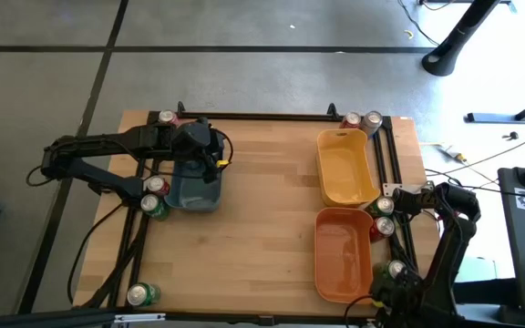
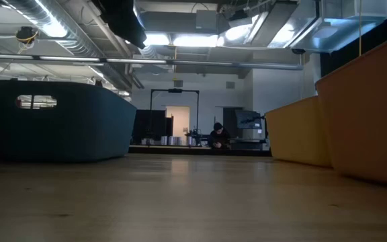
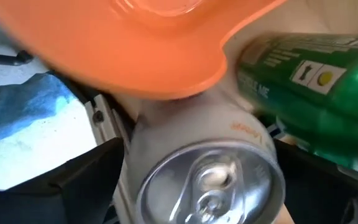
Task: Sort soda cans
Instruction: Put the bottom blue-white soda can into the blue bin
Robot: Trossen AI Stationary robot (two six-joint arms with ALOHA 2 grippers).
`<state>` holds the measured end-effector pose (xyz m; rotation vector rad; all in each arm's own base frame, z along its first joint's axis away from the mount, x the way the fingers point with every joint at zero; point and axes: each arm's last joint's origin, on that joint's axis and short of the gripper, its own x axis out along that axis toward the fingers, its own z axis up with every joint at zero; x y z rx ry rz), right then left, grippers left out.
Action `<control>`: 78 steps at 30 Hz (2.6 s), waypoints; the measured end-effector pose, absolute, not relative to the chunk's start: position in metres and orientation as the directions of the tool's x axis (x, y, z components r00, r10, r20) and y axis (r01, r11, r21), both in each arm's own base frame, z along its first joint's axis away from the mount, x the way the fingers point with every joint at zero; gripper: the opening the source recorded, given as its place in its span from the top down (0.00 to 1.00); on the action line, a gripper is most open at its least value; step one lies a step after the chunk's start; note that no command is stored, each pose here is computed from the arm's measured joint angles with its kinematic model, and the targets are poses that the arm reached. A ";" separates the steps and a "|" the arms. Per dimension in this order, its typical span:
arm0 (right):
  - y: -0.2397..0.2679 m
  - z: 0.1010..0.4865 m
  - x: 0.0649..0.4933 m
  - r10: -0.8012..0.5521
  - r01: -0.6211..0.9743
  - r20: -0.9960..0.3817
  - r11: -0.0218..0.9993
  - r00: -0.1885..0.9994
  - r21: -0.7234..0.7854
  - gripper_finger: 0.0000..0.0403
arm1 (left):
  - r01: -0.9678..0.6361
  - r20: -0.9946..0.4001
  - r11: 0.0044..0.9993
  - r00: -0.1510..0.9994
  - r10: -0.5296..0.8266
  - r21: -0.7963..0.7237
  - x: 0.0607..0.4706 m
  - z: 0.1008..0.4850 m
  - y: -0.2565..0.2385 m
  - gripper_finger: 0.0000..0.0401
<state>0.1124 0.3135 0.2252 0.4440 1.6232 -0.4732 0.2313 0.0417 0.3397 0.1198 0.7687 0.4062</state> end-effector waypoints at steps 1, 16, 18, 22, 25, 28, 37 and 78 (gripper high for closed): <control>0.313 0.223 0.112 0.011 0.544 -0.995 0.838 -0.101 -0.045 0.05 | -0.313 -0.651 0.916 0.646 0.399 0.251 0.231 0.340 0.042 0.08; 0.316 0.211 0.113 0.074 0.546 -0.991 0.838 -0.107 0.004 0.30 | -0.311 -0.651 0.916 0.646 0.399 0.253 0.231 0.340 0.042 0.08; 0.317 0.214 0.113 0.076 0.547 -0.992 0.837 -0.105 0.006 0.30 | -0.312 -0.651 0.916 0.646 0.399 0.252 0.231 0.340 0.042 0.08; 0.322 0.225 0.115 0.102 0.548 -0.991 0.836 -0.088 0.037 0.30 | -0.312 -0.651 0.916 0.646 0.399 0.252 0.231 0.340 0.042 0.08; 0.323 0.235 0.115 0.100 0.554 -0.991 0.831 -0.084 0.037 0.30 | -0.313 -0.649 0.916 0.647 0.400 0.251 0.232 0.340 0.042 0.08; 0.324 0.247 0.116 0.106 0.558 -0.991 0.829 -0.076 0.046 0.30 | -0.315 -0.645 0.916 0.651 0.400 0.250 0.232 0.340 0.042 0.08; 0.332 0.290 0.135 0.252 0.569 -0.967 0.801 -0.033 0.189 0.30 | -0.313 -0.637 0.916 0.658 0.401 0.252 0.233 0.341 0.042 0.08; 0.054 0.276 0.374 -0.127 0.189 -0.945 0.979 0.302 -0.071 0.30 | -0.258 -0.723 0.954 0.629 0.287 0.155 0.218 0.333 0.003 0.08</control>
